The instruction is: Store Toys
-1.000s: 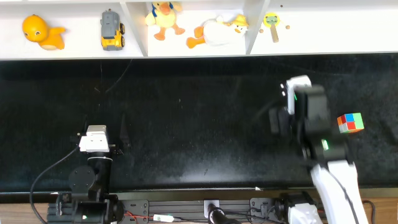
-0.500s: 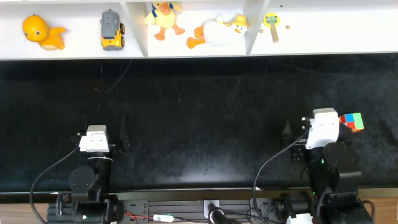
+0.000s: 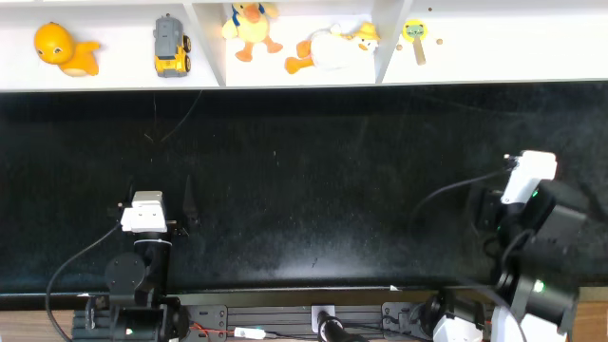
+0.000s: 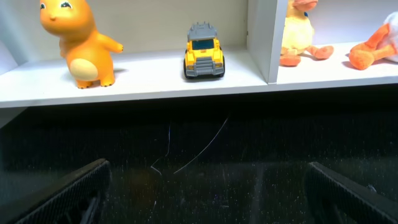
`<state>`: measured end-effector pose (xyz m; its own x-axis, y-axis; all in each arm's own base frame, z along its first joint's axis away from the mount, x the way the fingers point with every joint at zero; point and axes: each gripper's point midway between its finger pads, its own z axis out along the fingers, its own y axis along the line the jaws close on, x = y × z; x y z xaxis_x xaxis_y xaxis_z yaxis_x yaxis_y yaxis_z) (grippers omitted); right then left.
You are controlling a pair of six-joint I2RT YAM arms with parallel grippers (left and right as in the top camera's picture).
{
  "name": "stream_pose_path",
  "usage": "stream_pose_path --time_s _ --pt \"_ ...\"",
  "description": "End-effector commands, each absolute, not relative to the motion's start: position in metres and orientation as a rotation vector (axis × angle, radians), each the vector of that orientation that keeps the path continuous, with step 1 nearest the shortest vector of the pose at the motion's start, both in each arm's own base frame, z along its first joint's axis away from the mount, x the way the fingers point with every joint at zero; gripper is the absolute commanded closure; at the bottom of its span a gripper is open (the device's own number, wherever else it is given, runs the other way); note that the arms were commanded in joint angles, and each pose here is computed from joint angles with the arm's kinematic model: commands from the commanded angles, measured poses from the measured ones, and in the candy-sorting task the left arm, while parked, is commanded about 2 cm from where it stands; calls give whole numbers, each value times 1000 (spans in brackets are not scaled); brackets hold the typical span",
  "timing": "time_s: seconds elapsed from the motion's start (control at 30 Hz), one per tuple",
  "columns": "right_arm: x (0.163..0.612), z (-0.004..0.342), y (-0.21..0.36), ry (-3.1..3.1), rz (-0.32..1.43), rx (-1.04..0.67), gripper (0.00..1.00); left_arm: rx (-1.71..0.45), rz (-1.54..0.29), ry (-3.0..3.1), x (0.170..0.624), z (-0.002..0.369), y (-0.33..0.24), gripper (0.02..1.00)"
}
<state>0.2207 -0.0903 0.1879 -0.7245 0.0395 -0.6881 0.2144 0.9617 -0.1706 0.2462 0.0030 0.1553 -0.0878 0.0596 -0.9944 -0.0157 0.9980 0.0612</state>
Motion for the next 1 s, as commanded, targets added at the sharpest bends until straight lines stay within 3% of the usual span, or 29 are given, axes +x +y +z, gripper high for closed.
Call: stream_pose_path --time_s 0.03,0.23,0.67,1.0 --pt "223 152 -107 2517 -217 115 3 58 58 1649 246 156 -1 20" --pt "218 127 -136 2578 -93 129 3 58 58 1649 246 156 -1 20" --pt "217 95 -220 2593 -272 162 3 58 58 1649 246 156 -1 20" --pt "237 79 -241 2611 -222 158 3 58 58 1649 246 156 -1 20"
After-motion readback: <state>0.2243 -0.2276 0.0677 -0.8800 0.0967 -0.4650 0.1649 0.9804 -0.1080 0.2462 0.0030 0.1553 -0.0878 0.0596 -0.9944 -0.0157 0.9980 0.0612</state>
